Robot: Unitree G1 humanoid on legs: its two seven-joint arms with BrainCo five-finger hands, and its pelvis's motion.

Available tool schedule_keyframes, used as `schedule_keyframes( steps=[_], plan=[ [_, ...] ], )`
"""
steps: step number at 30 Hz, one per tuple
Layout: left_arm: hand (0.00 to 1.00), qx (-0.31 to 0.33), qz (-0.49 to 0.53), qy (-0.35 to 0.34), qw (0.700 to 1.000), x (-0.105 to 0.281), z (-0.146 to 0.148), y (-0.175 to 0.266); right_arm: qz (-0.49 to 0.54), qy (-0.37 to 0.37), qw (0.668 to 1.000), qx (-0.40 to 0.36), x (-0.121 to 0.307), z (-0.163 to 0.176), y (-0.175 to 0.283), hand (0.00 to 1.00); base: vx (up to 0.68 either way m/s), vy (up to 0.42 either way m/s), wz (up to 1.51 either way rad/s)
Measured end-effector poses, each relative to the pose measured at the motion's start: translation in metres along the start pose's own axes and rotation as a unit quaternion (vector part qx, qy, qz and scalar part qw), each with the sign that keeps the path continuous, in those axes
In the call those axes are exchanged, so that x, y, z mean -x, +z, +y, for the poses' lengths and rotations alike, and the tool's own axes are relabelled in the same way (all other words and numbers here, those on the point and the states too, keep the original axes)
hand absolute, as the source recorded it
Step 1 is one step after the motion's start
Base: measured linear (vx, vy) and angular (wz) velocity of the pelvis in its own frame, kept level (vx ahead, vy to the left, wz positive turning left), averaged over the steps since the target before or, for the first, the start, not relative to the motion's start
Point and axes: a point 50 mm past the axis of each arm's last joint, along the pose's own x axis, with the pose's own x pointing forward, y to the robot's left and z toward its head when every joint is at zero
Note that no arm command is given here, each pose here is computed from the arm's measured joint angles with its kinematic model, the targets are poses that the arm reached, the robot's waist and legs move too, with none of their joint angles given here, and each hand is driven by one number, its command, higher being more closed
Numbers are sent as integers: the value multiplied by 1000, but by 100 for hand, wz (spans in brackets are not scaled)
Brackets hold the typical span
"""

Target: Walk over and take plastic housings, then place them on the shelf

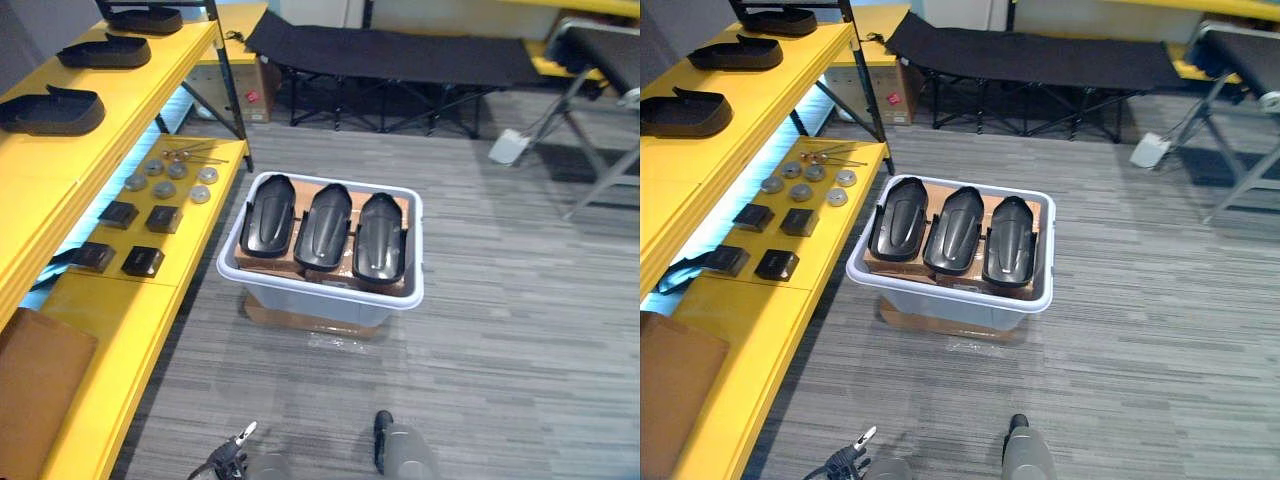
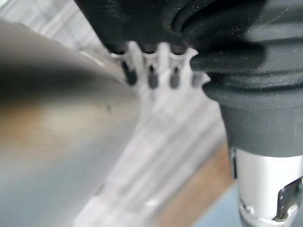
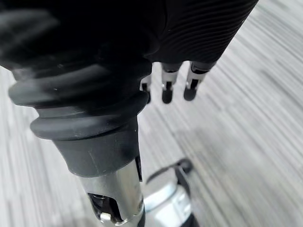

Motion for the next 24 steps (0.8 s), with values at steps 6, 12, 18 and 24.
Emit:
schedule_keyframes(
  steps=[6,12,18,24],
  plan=[
    [0,-3,2,4,1000,3,13,-2,-147,38,985,-83,3,19,54,0,189,41,37],
    [0,-146,5,31,989,6,32,4,-197,88,970,-113,13,62,72,0,184,191,4],
    [0,-130,-68,0,989,5,14,36,-413,5,899,-143,57,73,148,0,130,109,-19],
    [0,-138,-95,-12,986,8,8,48,-578,-106,772,-242,124,46,209,0,56,-34,-29]
  ],
)
